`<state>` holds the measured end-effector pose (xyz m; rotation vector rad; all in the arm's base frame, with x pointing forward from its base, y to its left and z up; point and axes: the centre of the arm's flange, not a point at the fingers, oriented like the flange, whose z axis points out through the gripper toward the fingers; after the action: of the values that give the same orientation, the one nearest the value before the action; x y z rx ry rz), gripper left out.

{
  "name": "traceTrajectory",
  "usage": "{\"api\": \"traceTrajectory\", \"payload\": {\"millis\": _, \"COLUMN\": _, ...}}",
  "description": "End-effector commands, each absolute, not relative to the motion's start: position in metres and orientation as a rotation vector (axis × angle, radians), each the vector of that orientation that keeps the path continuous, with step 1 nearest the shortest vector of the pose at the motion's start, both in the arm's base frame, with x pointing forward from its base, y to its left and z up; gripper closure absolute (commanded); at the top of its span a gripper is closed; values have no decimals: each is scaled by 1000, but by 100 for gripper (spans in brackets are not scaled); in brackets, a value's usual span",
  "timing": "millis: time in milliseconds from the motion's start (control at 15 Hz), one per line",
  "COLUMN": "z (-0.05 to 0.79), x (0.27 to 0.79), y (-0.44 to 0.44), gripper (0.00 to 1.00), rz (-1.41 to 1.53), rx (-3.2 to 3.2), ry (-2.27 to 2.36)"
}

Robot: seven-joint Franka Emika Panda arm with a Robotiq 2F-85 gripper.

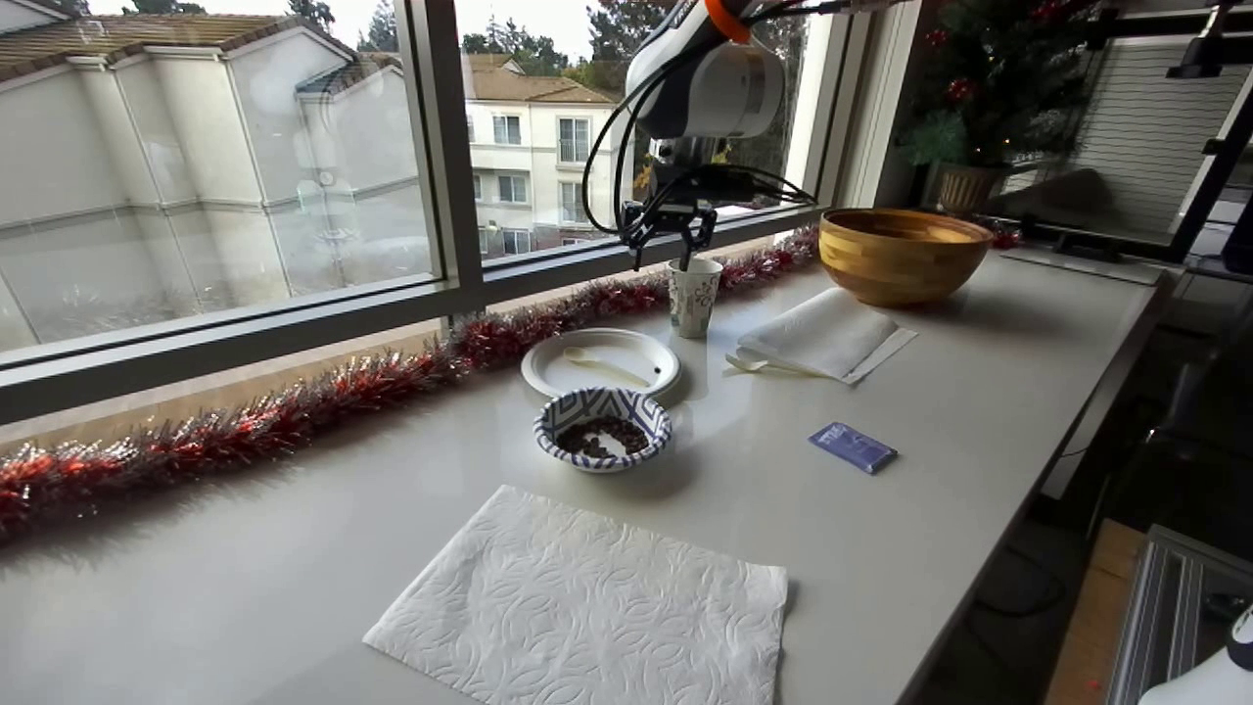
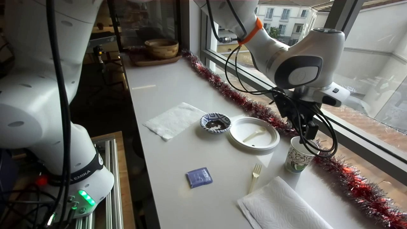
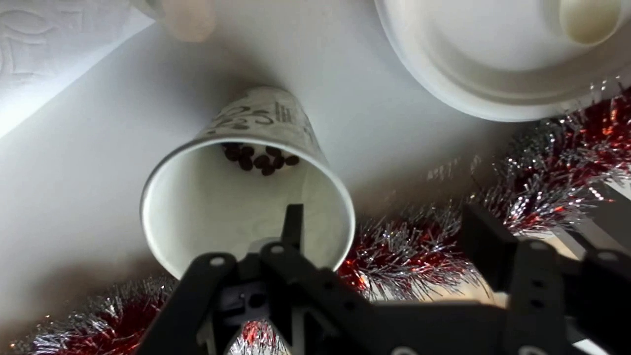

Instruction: Move the cup to the left

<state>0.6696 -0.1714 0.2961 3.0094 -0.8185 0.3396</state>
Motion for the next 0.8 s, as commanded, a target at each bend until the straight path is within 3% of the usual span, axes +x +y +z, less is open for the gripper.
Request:
{"api": "traceTrajectory", "payload": {"millis": 0, "z": 288, "x": 679, "y": -177, "gripper": 49, "rz": 296, "rx": 3044, "ry": -800}}
{"api": "traceTrajectory", "payload": {"millis": 467, "z": 291, "x": 666, "y": -177, "gripper": 96, "rz": 243, "rx": 3047, "ry": -792}}
{"api": "traceTrajectory", "payload": {"millis": 533, "z": 292, "x": 663, "y": -176, "gripper": 100, "rz": 222, "rx": 3054, "ry": -797}}
{"api": "traceTrajectory", "payload": {"millis": 733, "z": 319, "x": 648, "y": -174, "gripper": 98, "rz": 174, "rx": 3047, "ry": -829}}
